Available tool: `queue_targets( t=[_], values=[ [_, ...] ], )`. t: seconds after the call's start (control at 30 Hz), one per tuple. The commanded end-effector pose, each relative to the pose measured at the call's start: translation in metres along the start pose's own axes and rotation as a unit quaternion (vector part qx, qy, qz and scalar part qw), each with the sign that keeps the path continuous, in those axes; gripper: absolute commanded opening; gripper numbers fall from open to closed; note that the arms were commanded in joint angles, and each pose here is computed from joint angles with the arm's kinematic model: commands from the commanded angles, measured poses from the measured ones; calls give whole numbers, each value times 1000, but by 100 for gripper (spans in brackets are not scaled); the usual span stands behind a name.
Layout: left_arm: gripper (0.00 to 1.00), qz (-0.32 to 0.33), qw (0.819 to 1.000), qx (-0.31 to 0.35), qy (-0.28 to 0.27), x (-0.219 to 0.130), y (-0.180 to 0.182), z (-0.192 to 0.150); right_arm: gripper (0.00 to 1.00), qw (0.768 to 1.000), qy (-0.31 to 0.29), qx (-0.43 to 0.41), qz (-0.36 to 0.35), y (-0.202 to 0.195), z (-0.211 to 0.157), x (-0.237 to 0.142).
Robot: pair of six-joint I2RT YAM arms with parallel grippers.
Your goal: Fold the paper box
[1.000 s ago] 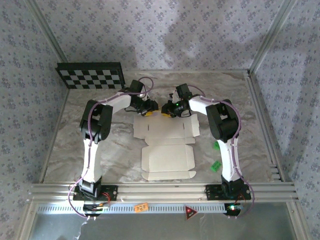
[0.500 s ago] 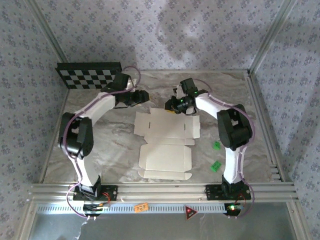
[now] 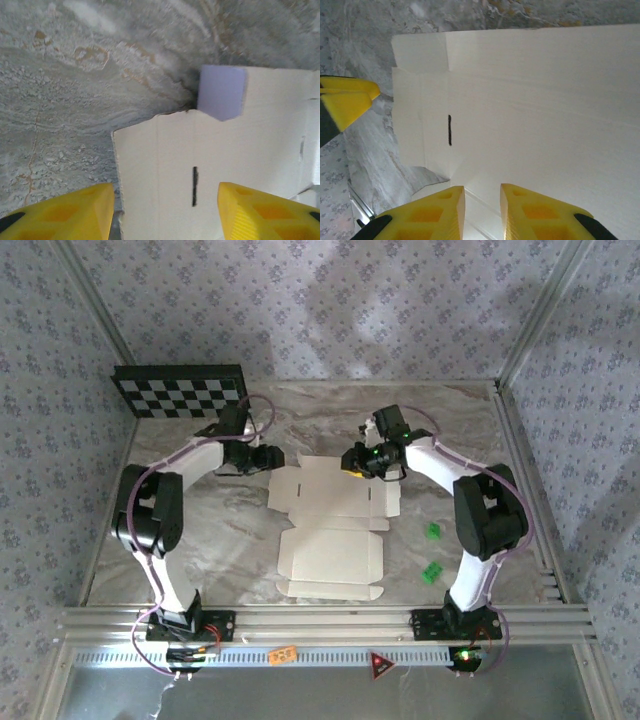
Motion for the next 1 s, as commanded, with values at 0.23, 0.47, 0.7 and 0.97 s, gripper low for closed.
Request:
queue_targets(
  t=[0.23,0.47,0.7,0.97],
  values=[
    [49,-14,999,13,41,32,15,0,27,1000,-8,-7,-15,-2,-7,-13],
    [21,-47,997,44,32,28,9,-1,26,999,-23,-14,-23,1,-6,-21],
    [10,-88,991,102,-20,-11,-16,2,26,996,-69,-50,-37,9,3,-63],
    [7,-195,950,218,-106,-93,-67,-6,28,963,-173,-203,-31,41,4,-148]
  ],
)
Point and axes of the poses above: each hand's point on the last joint's axis, 136 mm out from that joint toward the fingers, its own x axis out along the fingers, its own y axis along the line the jaws close on, z = x × y, the point moved 10 cm from there along -x, back along the fingers, and after that the axes turned 10 degrees about -x, right-handed, at the moved point
